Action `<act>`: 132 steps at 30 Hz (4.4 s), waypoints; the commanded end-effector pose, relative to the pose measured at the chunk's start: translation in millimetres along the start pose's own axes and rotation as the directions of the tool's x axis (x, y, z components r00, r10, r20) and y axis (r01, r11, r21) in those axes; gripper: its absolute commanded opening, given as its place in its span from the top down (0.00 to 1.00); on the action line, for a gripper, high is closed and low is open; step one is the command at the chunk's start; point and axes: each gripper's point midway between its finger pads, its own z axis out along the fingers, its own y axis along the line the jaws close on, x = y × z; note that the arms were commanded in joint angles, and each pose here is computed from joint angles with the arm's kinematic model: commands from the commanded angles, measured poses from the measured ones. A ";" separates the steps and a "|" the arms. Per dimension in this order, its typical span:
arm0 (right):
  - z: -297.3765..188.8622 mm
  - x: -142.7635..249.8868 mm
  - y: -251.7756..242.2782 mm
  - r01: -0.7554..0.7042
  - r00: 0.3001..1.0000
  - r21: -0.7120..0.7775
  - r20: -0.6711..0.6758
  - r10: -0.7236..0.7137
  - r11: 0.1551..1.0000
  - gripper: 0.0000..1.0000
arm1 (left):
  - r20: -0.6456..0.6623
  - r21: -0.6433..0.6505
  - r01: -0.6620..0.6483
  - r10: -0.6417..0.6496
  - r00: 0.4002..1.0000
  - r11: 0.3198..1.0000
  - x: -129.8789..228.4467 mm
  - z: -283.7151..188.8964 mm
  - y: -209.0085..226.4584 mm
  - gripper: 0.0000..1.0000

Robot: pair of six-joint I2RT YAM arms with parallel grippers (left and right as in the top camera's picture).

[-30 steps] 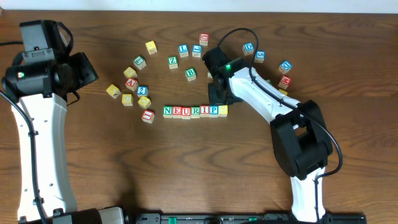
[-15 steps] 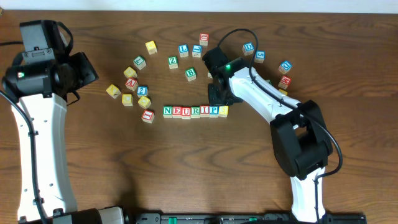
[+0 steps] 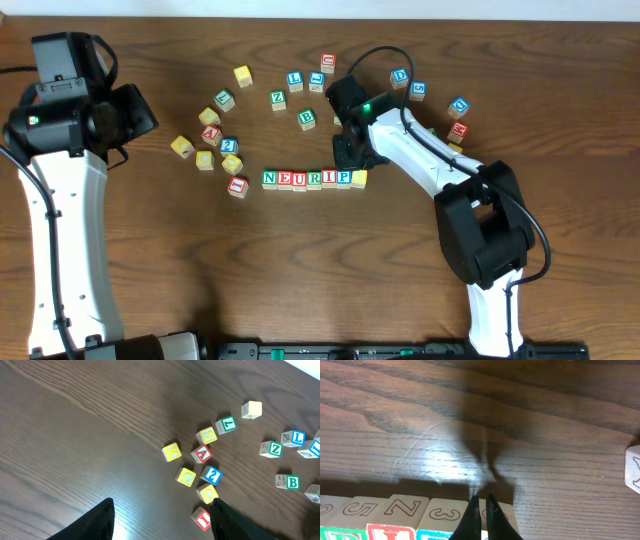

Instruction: Spell out NEURIPS

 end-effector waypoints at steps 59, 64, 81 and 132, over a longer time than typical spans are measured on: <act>-4.6 13.8 -35.7 -0.142 0.984 -0.001 -0.110 0.141 0.990 0.98 | 0.008 -0.009 -0.017 0.017 1.000 1.000 -4.7 0.2 1.6 0.40; -4.4 11.1 -34.0 -0.133 0.986 -0.012 -0.101 0.131 0.991 0.98 | 0.008 -0.009 -0.017 0.017 1.000 1.000 -4.7 0.2 1.6 0.40; -3.8 1.8 -11.5 0.010 0.999 -0.066 -0.041 -0.013 0.998 0.99 | 0.009 -0.009 -0.017 0.017 1.000 1.000 -4.8 0.2 1.6 0.40; -4.1 8.6 0.5 0.084 0.995 -0.074 -0.045 -0.088 0.994 0.99 | 0.008 -0.010 -0.017 0.017 1.000 1.000 -4.5 0.4 1.7 0.40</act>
